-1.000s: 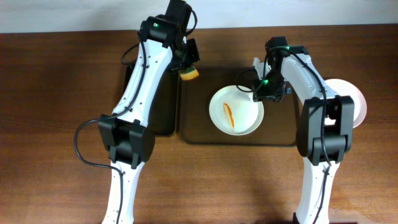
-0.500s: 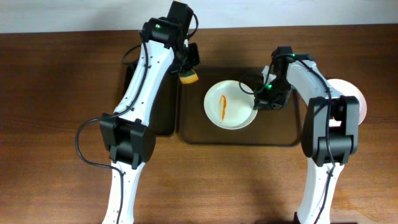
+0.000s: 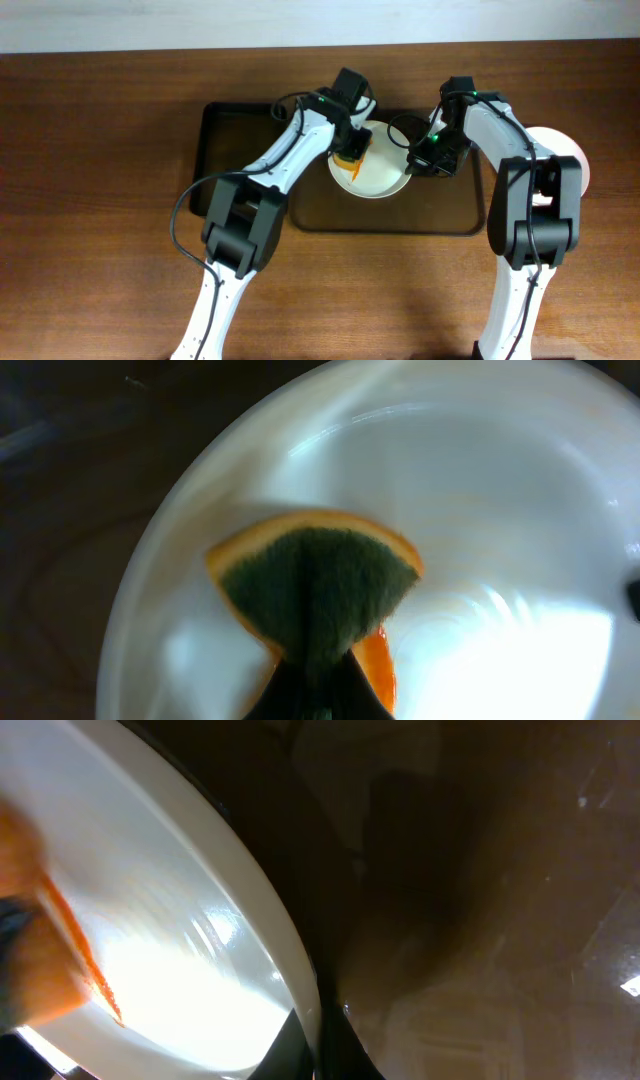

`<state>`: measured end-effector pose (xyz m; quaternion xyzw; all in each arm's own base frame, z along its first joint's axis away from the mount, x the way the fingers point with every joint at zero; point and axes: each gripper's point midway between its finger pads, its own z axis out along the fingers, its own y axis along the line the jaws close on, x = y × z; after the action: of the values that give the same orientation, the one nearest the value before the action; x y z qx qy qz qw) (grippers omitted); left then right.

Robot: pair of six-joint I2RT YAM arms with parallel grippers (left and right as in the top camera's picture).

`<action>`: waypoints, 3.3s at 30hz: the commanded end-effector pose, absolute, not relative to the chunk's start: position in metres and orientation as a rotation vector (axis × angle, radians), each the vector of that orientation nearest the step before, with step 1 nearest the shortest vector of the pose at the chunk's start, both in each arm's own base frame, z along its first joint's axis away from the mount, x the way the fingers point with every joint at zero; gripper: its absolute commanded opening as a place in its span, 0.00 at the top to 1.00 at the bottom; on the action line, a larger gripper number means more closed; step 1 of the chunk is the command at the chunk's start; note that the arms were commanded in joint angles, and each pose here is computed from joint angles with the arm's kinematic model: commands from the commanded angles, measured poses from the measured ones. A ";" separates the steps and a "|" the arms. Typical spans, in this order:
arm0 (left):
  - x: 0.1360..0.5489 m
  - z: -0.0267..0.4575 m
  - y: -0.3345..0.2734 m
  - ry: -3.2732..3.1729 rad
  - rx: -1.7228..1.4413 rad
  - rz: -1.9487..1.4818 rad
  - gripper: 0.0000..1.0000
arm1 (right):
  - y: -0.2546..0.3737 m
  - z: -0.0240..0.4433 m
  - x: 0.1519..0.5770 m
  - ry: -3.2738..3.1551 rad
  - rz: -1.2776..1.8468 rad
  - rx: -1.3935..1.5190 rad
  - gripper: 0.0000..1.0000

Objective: Clean dirty plates on tray and stack at the side
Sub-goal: 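Scrub the third plate with the sponge in the left gripper, then carry the third plate with the right gripper onto the right-side stack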

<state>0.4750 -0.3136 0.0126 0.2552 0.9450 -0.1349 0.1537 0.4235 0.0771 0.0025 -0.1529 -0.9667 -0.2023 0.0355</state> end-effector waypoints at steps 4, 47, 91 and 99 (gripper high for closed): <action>0.437 -0.059 -0.296 2.960 0.650 -0.340 1.00 | 0.066 -0.030 0.408 -2.933 -0.491 -0.477 0.96; 0.377 -0.009 -0.371 2.963 0.712 -1.199 1.00 | 0.068 -0.030 0.408 -2.932 -0.508 -0.471 0.96; 0.449 0.101 -0.227 2.978 -0.109 0.120 1.00 | 0.079 -0.002 0.422 -3.016 -0.650 -0.216 0.96; 0.461 0.103 -0.236 3.052 -0.040 -0.313 1.00 | -0.003 0.145 0.420 -3.385 -0.286 -0.424 0.96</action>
<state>0.4585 -0.2267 0.0998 -0.0279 0.9966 -0.0658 0.0400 0.4236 0.0423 0.0800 -0.0900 -0.9812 -0.1611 -0.0571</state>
